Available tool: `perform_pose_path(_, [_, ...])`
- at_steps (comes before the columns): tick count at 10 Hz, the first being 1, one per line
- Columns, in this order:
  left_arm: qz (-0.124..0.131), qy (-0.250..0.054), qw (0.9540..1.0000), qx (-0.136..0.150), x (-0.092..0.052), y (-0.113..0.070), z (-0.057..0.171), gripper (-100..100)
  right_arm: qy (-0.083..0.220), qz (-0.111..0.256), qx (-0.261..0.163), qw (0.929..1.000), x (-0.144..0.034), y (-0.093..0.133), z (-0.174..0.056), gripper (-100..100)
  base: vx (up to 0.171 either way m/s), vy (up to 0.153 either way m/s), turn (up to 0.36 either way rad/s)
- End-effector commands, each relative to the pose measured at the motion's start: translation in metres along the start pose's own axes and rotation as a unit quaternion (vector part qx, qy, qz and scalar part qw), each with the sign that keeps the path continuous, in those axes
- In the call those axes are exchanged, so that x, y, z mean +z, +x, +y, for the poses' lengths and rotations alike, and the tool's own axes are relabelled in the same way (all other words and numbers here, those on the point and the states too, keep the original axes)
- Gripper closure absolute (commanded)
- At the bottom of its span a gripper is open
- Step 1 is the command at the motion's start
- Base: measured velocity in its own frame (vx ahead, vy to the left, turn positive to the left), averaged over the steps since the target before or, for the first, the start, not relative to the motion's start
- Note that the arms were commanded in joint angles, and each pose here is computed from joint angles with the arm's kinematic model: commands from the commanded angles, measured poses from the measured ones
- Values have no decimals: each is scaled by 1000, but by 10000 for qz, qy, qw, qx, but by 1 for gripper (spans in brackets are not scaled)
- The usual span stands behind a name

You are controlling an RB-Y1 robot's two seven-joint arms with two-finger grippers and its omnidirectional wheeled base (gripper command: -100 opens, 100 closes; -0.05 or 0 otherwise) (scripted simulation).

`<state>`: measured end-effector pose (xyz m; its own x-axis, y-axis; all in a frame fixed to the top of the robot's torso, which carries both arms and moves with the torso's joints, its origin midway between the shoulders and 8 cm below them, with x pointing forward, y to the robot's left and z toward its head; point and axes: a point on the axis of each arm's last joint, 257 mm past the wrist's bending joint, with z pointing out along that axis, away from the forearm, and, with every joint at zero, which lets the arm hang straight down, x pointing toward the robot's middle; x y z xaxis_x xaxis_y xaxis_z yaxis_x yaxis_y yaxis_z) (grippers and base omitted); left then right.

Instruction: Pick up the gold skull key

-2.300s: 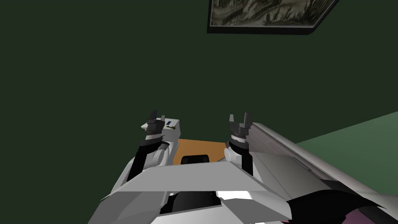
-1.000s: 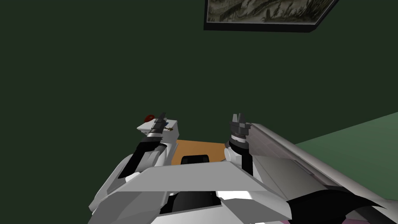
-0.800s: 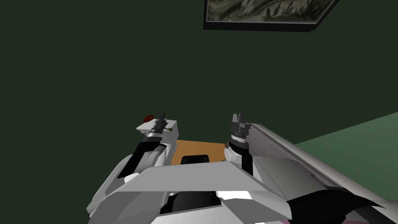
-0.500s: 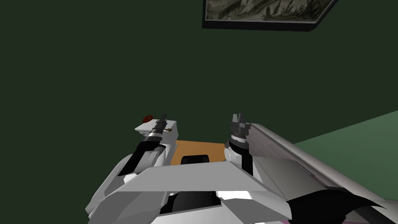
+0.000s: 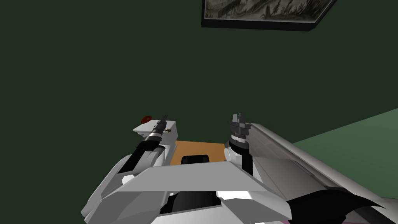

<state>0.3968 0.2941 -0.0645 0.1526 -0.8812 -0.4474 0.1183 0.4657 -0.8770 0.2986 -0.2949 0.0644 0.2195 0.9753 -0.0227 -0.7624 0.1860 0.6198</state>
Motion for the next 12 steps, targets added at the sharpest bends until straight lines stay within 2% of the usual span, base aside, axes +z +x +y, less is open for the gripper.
perform_pose_path(1, [24,-155,9999,8,0,2,9,-100,0,0,0,10000,0,0,0,0,12,0,1])
perform_pose_path(2, [58,-350,9994,49,0,3,18,-100,0,0,0,10000,0,0,0,0,28,-3,-13])
perform_pose_path(8, [182,-1067,9941,110,-7,8,55,-100,0,0,0,10000,0,0,0,0,27,-2,-8])
perform_pose_path(12, [290,-1657,9857,138,-16,12,84,-100,0,0,0,10000,0,0,0,0,41,2,7])
